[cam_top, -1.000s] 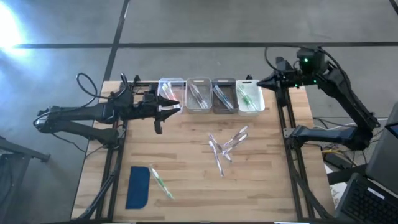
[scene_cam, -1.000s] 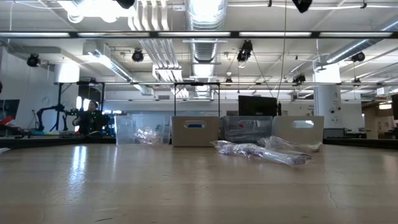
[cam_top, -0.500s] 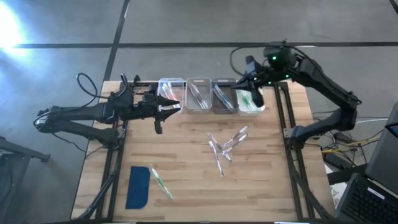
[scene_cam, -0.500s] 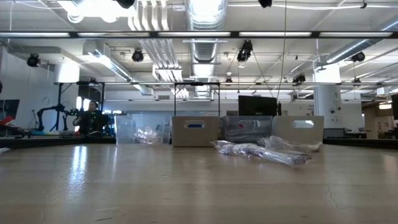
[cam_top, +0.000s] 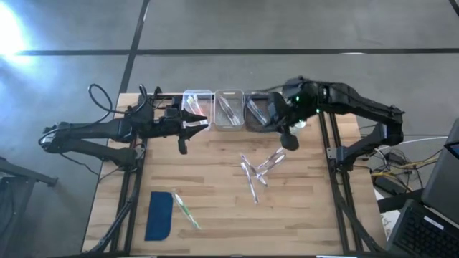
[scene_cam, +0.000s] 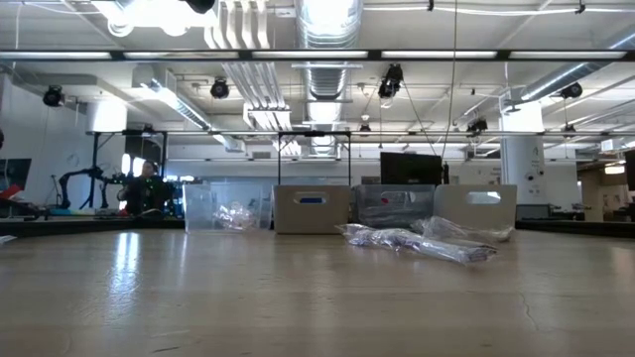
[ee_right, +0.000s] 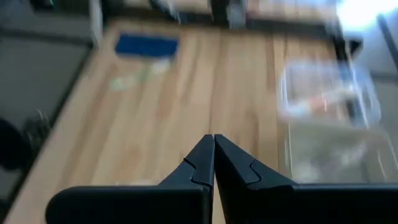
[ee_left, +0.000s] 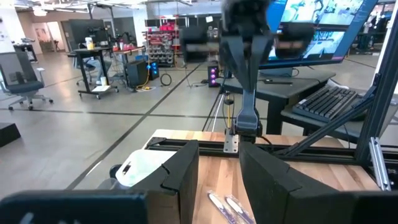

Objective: Pick & Place Toothbrushes
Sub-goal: Put the purple toothbrush into the gray bin

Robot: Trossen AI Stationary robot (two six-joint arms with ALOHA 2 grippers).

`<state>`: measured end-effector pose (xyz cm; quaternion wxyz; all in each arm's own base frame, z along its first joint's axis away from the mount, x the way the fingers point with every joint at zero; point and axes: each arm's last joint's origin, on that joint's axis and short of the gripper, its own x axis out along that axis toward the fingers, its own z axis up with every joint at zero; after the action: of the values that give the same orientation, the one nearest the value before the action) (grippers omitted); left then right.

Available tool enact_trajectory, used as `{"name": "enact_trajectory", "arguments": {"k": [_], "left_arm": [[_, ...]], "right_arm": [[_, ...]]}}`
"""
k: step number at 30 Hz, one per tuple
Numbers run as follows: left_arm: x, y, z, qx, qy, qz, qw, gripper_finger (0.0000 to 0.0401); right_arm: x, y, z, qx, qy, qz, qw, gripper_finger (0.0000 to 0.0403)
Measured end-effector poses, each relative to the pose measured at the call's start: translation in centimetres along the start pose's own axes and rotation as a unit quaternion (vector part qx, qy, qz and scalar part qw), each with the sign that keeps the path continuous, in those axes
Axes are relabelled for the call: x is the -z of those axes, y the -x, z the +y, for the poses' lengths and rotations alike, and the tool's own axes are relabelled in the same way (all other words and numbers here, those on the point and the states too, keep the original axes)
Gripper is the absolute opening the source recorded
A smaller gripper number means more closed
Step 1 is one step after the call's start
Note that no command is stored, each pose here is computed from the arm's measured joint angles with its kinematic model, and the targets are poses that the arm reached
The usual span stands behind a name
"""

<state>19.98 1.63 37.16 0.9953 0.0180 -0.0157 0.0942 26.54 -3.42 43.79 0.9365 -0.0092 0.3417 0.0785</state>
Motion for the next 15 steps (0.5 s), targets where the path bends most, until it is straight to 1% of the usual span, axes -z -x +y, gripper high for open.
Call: {"name": "enact_trajectory", "arguments": {"k": [3, 5, 7, 11, 15], "left_arm": [[0.0, 0.0, 0.0, 0.000, 0.000, 0.000, 1.000, 0.0123], [0.0, 0.0, 0.0, 0.000, 0.000, 0.000, 1.000, 0.0123], [0.0, 0.0, 0.0, 0.000, 0.000, 0.000, 1.000, 0.0123], [0.0, 0.0, 0.0, -0.004, 0.000, 0.000, 1.000, 0.0123], [0.0, 0.0, 0.0, -0.004, 0.000, 0.000, 1.000, 0.0123]], "right_arm": [[1.4, 0.1, 1.3, 0.035, -0.009, 0.073, 0.997, 0.0008], [2.4, 0.2, 1.9, 0.058, -0.021, 0.124, 0.990, 0.0008], [3.2, 0.1, 2.3, 0.068, -0.036, 0.163, 0.984, 0.0008], [4.6, -0.5, 2.7, 0.067, -0.065, 0.200, 0.975, 0.0008], [6.3, -1.6, 2.7, 0.061, -0.067, 0.238, 0.967, 0.0008]]}}
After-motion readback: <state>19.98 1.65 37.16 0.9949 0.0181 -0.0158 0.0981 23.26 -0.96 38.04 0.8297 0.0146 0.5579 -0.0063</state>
